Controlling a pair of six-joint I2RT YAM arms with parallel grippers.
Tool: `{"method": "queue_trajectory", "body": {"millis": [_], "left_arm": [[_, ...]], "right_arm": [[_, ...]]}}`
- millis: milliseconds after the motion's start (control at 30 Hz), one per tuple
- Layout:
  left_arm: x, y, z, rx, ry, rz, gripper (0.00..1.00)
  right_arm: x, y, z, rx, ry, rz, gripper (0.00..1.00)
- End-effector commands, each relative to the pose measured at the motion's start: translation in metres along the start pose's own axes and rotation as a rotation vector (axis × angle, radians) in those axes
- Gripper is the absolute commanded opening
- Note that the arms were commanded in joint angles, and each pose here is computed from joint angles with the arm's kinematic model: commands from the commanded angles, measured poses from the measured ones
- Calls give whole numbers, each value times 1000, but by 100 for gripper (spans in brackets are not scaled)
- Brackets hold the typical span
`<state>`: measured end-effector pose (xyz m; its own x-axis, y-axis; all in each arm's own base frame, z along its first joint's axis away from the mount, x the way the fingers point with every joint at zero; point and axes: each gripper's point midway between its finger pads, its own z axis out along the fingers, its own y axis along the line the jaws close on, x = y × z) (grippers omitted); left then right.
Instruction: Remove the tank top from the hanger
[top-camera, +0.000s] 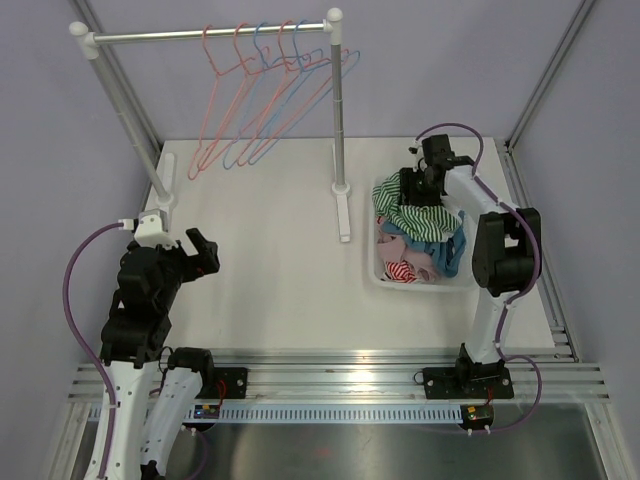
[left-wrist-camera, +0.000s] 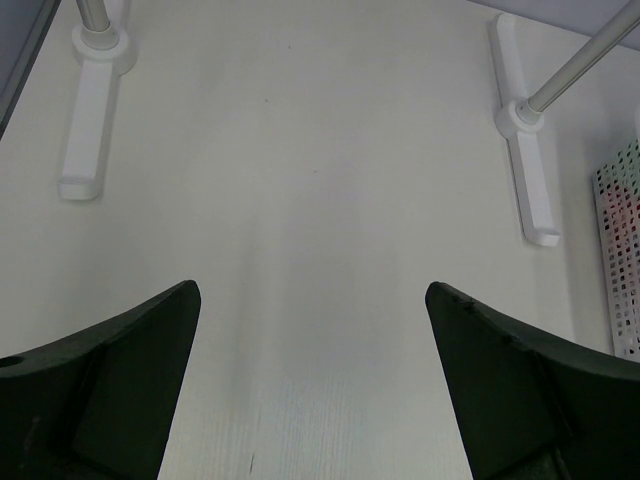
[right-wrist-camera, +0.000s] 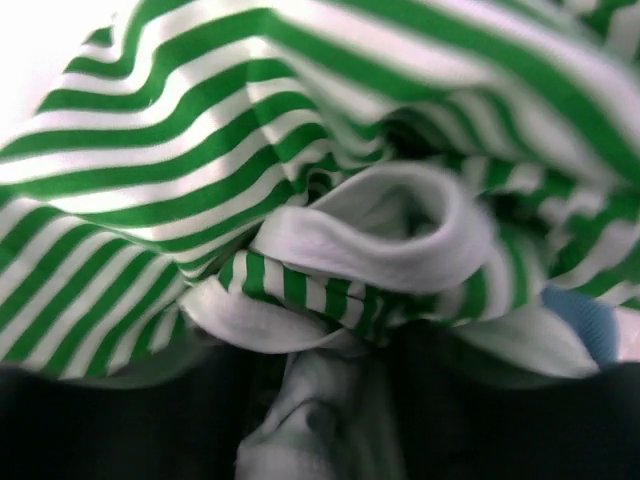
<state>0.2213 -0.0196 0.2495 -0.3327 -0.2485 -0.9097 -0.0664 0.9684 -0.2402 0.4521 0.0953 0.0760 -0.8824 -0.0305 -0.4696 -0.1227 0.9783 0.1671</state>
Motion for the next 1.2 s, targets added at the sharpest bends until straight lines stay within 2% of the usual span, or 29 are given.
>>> {"method": "queue_trajectory", "body": {"millis": [0, 33, 200, 233, 267, 300, 433, 567, 733, 933, 1167], "left_arm": [[-21, 1, 0, -21, -76, -4, 99], [-22, 4, 0, -35, -81, -7, 99], [-28, 4, 0, -42, -88, -5, 99], [-30, 3, -1, -41, -91, -4, 99], [-31, 3, -1, -43, -90, -2, 99], [-30, 4, -1, -50, -76, -1, 99], [-39, 10, -5, -98, -70, 0, 99], [-63, 5, -15, -96, -84, 15, 99], [-78, 4, -23, -122, -29, 45, 99], [-101, 1, -52, -100, -77, 132, 99], [-100, -6, -81, -45, -85, 152, 99]], "right_arm": [[14, 9, -24, 18, 25, -13, 64], [13, 8, -31, 31, 7, 2, 75], [-21, 7, -96, 91, -175, 29, 84], [-24, 8, -106, 89, -192, 29, 90], [-29, 11, -121, 85, -227, 26, 92], [-35, 13, -131, 82, -250, 25, 99], [-37, 7, -170, 136, -294, 30, 100], [-34, 22, -223, 119, -398, 34, 99], [-12, 41, -281, 131, -480, 18, 100], [22, 39, -325, 136, -513, 46, 99], [58, 19, -371, 188, -589, 80, 99]]}}
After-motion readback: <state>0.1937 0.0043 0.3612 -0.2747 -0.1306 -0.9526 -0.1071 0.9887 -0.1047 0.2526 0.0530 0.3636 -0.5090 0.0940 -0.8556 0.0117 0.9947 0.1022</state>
